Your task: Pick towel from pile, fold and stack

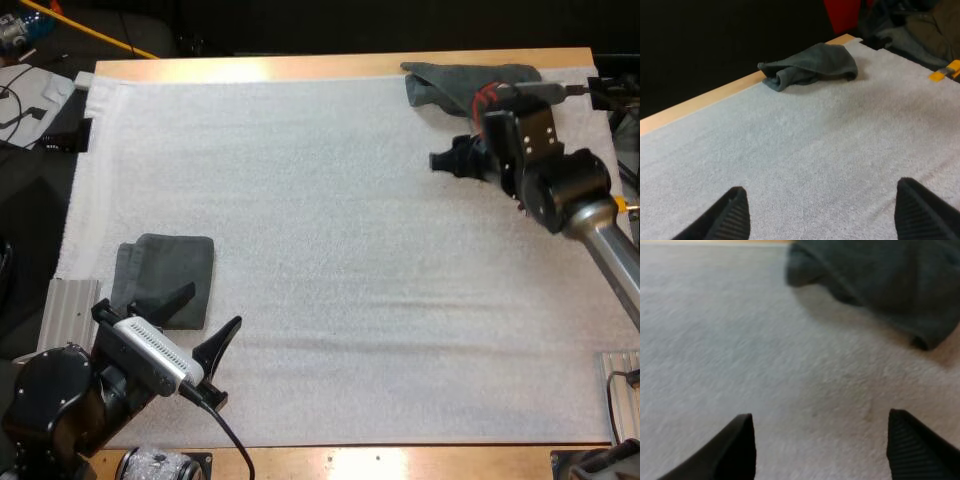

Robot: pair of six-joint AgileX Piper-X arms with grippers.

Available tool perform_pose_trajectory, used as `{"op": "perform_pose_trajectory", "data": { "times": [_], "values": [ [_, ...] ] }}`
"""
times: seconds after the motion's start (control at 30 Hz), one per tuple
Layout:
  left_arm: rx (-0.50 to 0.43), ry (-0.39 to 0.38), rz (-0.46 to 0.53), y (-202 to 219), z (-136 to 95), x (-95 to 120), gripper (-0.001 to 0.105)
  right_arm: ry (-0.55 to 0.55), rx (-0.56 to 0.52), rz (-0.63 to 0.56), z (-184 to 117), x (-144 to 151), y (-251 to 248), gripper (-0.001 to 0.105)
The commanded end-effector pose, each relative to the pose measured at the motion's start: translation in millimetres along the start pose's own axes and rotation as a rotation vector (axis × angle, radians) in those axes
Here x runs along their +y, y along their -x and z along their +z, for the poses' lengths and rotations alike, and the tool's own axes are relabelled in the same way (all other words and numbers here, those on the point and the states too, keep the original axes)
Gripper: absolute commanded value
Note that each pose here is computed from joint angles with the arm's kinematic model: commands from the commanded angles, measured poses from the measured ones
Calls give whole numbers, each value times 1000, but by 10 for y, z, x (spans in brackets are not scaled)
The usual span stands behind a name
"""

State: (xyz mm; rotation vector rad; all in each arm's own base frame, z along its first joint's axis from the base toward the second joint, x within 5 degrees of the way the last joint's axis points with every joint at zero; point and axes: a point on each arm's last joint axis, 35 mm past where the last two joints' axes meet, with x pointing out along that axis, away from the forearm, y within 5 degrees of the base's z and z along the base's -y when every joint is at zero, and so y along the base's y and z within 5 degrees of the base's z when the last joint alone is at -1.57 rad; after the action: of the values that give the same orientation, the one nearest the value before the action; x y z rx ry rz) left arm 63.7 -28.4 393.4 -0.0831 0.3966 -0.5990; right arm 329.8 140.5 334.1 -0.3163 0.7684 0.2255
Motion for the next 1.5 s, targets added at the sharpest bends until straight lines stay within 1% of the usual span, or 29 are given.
{"op": "perform_pose_trajectory", "data": {
  "times": [0.0, 0.13, 0.17, 0.43, 0.63, 0.97, 1.03, 1.2, 1.47],
  "values": [
    [0, 13, -10, 2, 14, -7, 59, -47, -11, -55, 86, -186, -172, 56],
    [-2, 15, -11, 1, 20, -7, 59, -79, 9, -82, 139, -335, -397, 56],
    [-9, 6, -6, 14, 21, -11, 59, -62, 6, -66, 128, -250, -317, 55],
    [-7, 9, -6, 10, 22, -10, 59, -128, 89, -130, 142, -495, -886, 55],
    [-4, 12, -5, 0, 26, -6, 59, -170, 141, -157, 58, -641, -1330, 55],
    [0, 23, -9, -7, 25, -4, 59, -191, 161, -212, -61, -692, -1872, 55],
    [-7, 23, -7, 8, 23, -8, 59, -188, 164, -205, -62, -702, -1856, 56],
    [-7, 29, -10, 6, 21, -8, 60, -213, 188, -221, -161, -777, -2098, 56],
    [-5, 35, -8, 2, 23, -6, 60, -263, 196, -239, -268, -855, -2381, 56]
  ]
}}
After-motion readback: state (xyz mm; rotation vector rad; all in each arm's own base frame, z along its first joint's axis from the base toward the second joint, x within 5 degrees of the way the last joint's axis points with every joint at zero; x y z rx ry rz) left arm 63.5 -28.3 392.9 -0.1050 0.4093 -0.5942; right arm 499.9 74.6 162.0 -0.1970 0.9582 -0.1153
